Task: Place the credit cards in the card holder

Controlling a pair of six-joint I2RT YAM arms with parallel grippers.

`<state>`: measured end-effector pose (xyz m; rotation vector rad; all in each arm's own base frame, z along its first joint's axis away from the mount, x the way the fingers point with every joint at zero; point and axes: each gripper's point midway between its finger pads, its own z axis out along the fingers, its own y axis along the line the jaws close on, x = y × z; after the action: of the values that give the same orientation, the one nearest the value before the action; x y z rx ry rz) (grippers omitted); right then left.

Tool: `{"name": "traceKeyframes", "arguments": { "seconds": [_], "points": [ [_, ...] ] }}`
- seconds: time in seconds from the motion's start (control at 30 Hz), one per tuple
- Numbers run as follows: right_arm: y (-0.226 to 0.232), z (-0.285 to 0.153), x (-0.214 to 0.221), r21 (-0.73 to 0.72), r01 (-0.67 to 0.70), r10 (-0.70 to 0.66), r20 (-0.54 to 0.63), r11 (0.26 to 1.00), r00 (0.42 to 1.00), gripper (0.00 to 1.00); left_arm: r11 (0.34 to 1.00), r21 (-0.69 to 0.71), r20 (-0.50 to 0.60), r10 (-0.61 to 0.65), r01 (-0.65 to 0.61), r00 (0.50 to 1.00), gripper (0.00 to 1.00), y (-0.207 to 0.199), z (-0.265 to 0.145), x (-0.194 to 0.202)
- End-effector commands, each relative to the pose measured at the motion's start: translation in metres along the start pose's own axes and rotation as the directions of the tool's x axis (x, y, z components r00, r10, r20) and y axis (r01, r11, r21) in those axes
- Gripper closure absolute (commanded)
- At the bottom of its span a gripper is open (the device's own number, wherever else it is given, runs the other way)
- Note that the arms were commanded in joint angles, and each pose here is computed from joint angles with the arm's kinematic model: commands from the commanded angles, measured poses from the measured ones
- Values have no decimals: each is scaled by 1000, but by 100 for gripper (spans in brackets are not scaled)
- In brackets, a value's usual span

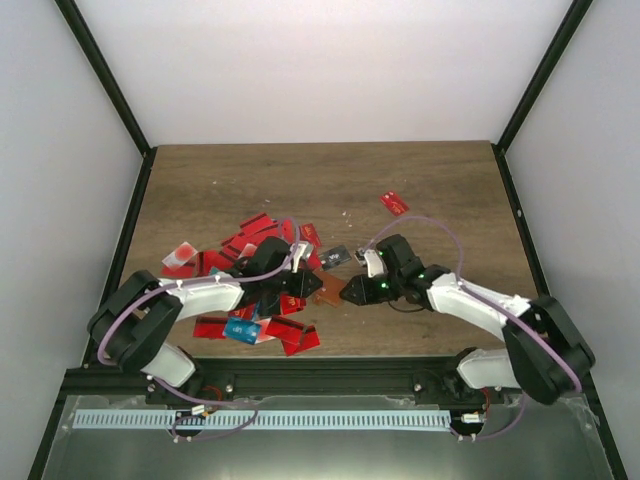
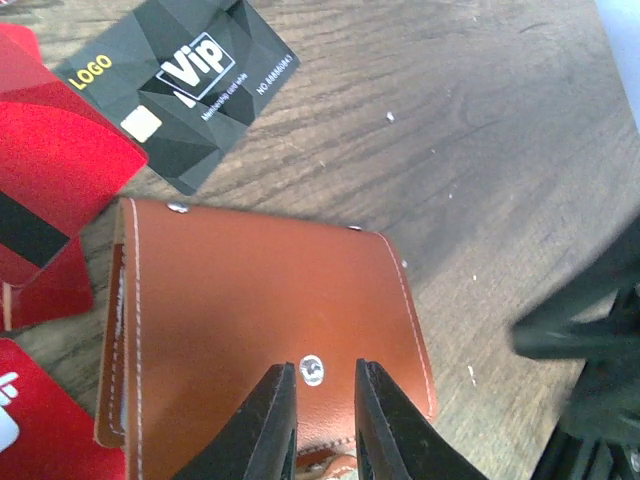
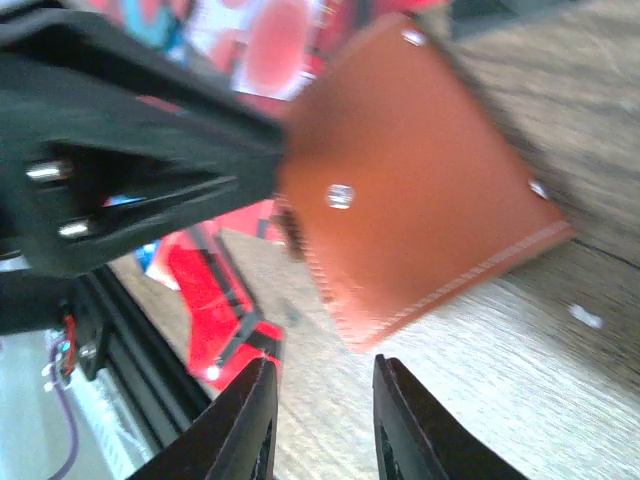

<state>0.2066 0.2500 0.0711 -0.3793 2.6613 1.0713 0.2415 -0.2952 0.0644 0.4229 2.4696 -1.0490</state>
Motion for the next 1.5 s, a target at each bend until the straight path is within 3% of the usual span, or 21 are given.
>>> {"name": "traceKeyframes", "arguments": {
  "seconds": [0.0, 0.33, 1.07, 1.47],
  "points": [
    [38, -17, -3, -130, 183, -176, 64, 974, 982, 71, 999, -50, 15, 13, -13, 1000, 81, 10, 5, -10],
    [58, 5, -6, -158, 284, -276, 70, 946, 959, 70, 999, -54, -69, -5, 2, 998, 83, 28, 26, 10],
    [44, 44, -25, -51, 358, -353, 97, 932, 931, 71, 997, -69, -75, -31, 26, 997, 90, 38, 26, 22],
    [42, 53, -27, -53, 355, -350, 85, 933, 933, 82, 997, -69, -77, -32, 27, 996, 94, 39, 25, 25]
  ]
}}
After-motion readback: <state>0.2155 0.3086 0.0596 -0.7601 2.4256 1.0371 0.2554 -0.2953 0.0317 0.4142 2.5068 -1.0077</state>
